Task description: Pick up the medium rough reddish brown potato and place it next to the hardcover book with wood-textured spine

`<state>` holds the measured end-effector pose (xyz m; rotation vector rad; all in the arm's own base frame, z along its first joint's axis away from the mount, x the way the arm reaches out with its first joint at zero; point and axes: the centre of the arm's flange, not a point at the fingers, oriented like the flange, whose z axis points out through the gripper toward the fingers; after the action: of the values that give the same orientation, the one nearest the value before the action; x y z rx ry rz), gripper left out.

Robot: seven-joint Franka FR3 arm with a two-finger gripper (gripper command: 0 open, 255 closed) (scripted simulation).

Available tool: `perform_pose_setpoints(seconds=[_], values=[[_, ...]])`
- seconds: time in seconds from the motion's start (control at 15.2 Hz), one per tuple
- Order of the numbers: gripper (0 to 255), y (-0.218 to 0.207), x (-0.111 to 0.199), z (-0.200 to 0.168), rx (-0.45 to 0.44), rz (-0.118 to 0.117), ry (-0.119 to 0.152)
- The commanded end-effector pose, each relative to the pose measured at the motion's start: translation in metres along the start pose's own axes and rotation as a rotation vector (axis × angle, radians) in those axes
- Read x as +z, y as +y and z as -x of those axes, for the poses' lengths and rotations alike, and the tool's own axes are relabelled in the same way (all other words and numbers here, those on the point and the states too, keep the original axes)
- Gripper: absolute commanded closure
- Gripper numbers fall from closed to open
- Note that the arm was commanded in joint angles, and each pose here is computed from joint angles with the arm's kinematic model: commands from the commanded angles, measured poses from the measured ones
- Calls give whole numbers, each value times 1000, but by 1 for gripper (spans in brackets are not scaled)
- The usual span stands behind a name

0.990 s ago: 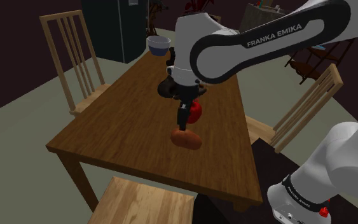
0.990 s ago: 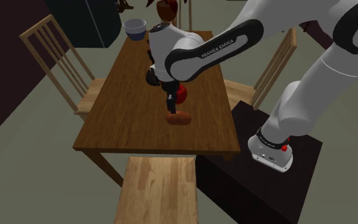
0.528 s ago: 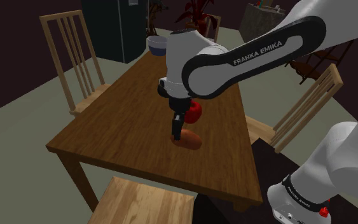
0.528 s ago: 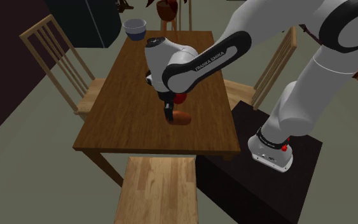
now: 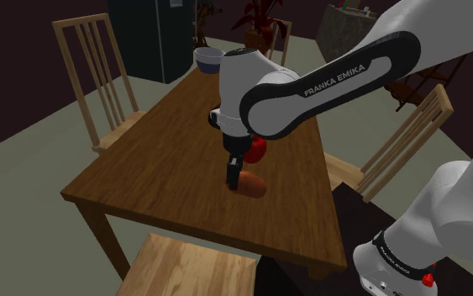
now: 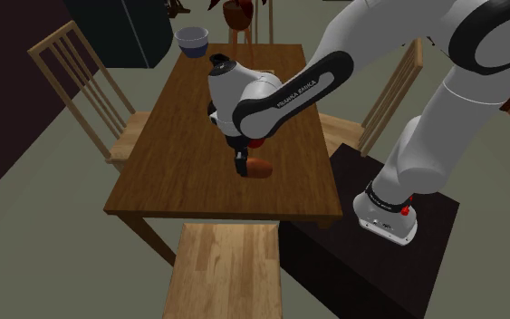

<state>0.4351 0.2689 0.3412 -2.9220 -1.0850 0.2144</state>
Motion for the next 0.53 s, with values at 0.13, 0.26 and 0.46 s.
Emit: perform_pose_setpoints(seconds=[0.13,0.26,0.46], values=[[255,0,0,0,0,0,0],[255,0,0,0,0,0,0],[255,0,0,0,0,0,0]])
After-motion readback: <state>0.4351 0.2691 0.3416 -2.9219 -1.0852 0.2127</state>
